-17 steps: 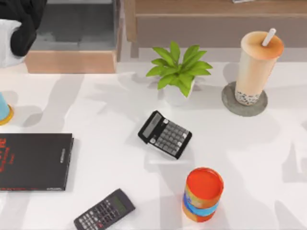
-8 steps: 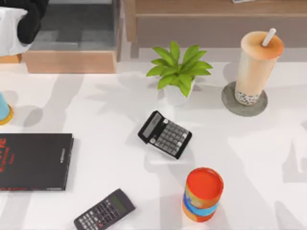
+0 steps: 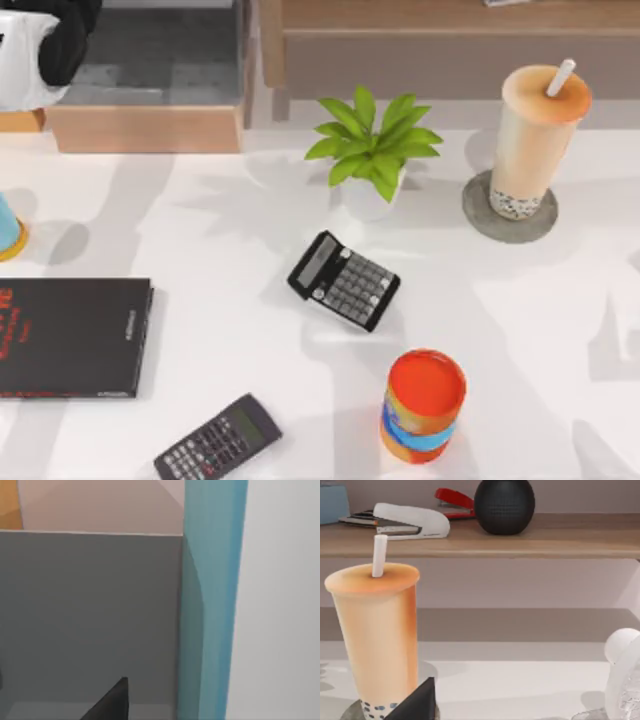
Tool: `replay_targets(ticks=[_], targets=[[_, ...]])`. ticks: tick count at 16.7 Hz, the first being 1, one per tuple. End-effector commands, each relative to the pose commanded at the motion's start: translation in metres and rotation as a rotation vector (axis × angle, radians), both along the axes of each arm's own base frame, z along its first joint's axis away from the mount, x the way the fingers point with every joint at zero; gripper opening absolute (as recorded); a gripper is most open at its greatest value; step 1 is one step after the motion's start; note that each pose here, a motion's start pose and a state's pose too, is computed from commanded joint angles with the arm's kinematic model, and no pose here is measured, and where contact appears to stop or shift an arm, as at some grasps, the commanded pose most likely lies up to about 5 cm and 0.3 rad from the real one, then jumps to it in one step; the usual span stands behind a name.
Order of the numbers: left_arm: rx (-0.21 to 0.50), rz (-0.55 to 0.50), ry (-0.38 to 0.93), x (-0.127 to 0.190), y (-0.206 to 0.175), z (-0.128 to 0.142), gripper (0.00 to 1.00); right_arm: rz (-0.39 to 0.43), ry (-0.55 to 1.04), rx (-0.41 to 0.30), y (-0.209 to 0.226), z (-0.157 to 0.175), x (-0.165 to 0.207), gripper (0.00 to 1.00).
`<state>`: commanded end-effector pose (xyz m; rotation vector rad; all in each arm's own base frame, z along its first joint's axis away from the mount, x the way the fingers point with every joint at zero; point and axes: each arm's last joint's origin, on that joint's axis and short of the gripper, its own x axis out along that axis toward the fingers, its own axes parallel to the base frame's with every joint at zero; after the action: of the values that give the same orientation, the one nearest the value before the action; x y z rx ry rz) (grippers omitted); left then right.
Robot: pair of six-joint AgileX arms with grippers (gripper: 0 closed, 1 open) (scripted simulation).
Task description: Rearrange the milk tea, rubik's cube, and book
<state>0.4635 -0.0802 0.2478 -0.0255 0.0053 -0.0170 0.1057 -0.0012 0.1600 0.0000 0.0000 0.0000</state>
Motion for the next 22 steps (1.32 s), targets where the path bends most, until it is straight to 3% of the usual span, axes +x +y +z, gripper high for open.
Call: replay_targets(ticks=[10, 22], targets=[[0.000, 0.000, 0.000, 0.0000, 0.0000, 0.0000, 0.02, 0.000, 0.000, 0.000, 0.0000, 0.0000, 0.0000, 1.00], [0.001, -0.002, -0.002, -0.0038, -0.0008, 0.0042, 0.00, 0.000, 0.000, 0.000, 0.0000, 0.0000, 0.0000, 1.00]])
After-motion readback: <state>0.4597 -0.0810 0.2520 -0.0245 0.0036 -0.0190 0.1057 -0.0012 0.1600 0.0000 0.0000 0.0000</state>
